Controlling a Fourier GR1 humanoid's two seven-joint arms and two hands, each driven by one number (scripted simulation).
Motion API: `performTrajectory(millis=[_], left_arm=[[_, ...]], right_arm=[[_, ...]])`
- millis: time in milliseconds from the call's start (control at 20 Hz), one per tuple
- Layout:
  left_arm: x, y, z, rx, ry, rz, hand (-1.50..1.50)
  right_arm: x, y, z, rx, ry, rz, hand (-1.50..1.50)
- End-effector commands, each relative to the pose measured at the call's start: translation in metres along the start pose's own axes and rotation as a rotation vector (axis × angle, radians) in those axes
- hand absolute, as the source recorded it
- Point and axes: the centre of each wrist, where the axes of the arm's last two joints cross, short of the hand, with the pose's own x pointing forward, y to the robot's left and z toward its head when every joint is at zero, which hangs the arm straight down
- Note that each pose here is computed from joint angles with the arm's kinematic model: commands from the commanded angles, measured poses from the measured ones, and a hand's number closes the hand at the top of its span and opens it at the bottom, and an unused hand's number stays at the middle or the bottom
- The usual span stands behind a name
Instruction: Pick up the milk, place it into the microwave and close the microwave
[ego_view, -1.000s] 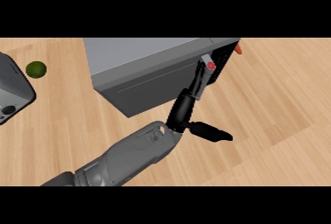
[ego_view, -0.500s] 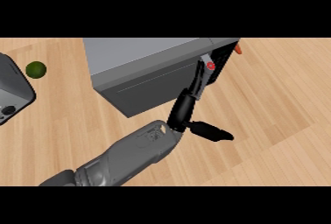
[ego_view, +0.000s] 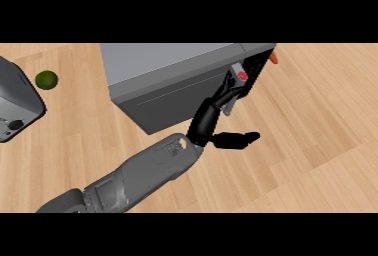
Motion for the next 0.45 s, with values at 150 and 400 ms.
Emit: performTrajectory(millis=[150, 400], left_arm=[[-0.017, 0.048, -0.03, 0.144, 0.129, -0.293, -1.5], [-0.016, 0.035, -0.031, 0.128, 0.145, -0.325, -1.5]], right_arm=[[0.004, -0.005, 0.004, -0.024, 0.022, 0.015, -1.5], [0.011, -0.005, 0.002, -0.03, 0.005, 0.028, -1.5]])
